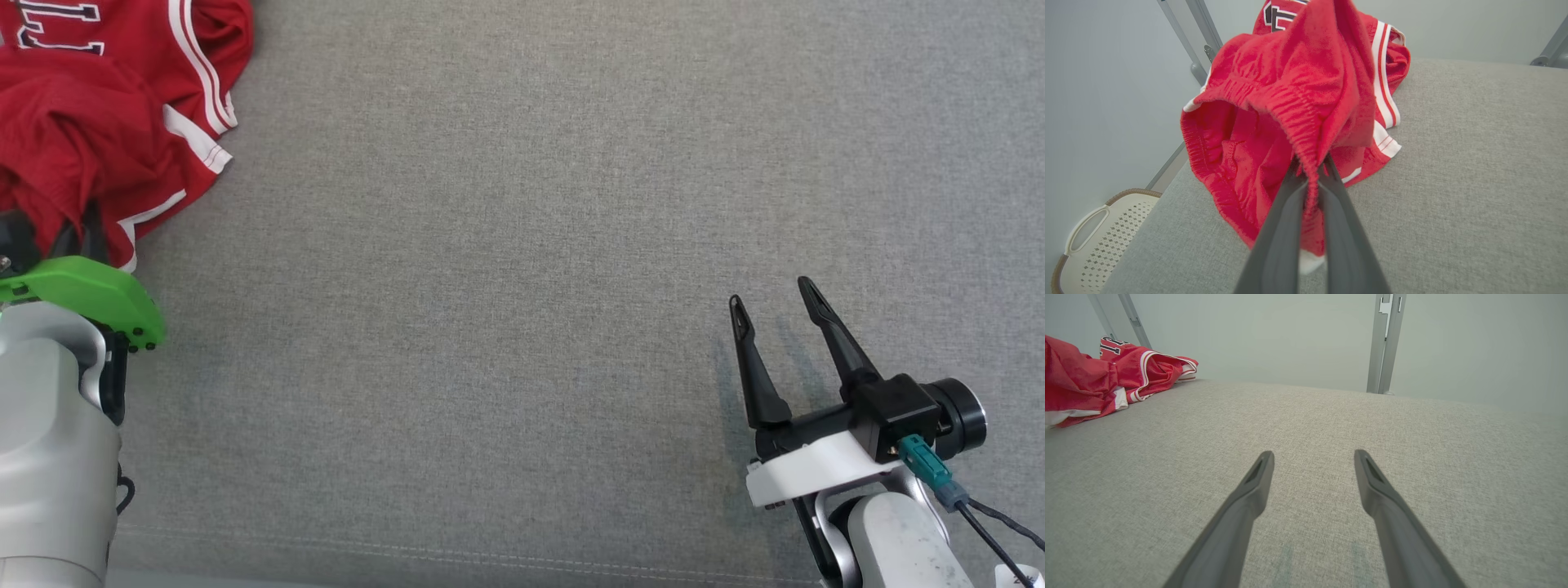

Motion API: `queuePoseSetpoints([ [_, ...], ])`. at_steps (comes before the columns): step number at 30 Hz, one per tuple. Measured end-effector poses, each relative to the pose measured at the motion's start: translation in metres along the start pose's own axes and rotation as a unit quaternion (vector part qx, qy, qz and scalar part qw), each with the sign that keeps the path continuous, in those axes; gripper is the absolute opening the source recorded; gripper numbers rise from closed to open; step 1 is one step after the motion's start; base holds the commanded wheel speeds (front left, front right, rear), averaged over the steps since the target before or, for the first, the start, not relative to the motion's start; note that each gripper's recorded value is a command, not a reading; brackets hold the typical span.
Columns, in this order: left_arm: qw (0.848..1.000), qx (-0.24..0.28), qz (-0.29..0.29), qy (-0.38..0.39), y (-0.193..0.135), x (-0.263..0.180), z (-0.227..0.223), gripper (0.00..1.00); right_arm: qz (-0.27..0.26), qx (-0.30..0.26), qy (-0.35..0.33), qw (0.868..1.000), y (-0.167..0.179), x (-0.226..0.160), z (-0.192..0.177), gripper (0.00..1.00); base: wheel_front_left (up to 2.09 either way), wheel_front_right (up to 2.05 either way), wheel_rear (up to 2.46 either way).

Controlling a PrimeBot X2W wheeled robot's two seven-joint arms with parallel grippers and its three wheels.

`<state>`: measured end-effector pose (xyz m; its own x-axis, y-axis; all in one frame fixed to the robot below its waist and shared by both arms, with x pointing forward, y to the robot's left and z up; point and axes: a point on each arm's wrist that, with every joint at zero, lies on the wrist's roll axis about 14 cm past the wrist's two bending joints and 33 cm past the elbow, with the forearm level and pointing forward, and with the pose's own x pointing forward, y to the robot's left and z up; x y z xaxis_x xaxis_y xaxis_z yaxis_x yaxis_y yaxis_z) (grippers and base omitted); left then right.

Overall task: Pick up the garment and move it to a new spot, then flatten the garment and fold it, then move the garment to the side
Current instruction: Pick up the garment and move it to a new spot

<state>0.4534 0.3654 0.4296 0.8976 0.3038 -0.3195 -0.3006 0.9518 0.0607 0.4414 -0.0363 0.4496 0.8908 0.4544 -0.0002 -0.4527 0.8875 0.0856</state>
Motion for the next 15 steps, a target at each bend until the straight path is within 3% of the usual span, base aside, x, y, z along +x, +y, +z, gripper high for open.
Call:
queuePoseSetpoints([
  [7,0.994,0.029,-0.041,-0.099,-0.017,-0.007,0.073,0.00,0.000,0.007,-0.021,1.000,0.005,-0.007,0.020,1.00,0.00,0.00,0.00],
  [15,0.969,0.055,-0.124,-0.208,-0.071,-0.037,0.155,0.00,-0.015,0.010,-0.042,0.999,0.004,-0.027,0.043,1.00,0.00,0.00,0.00],
])
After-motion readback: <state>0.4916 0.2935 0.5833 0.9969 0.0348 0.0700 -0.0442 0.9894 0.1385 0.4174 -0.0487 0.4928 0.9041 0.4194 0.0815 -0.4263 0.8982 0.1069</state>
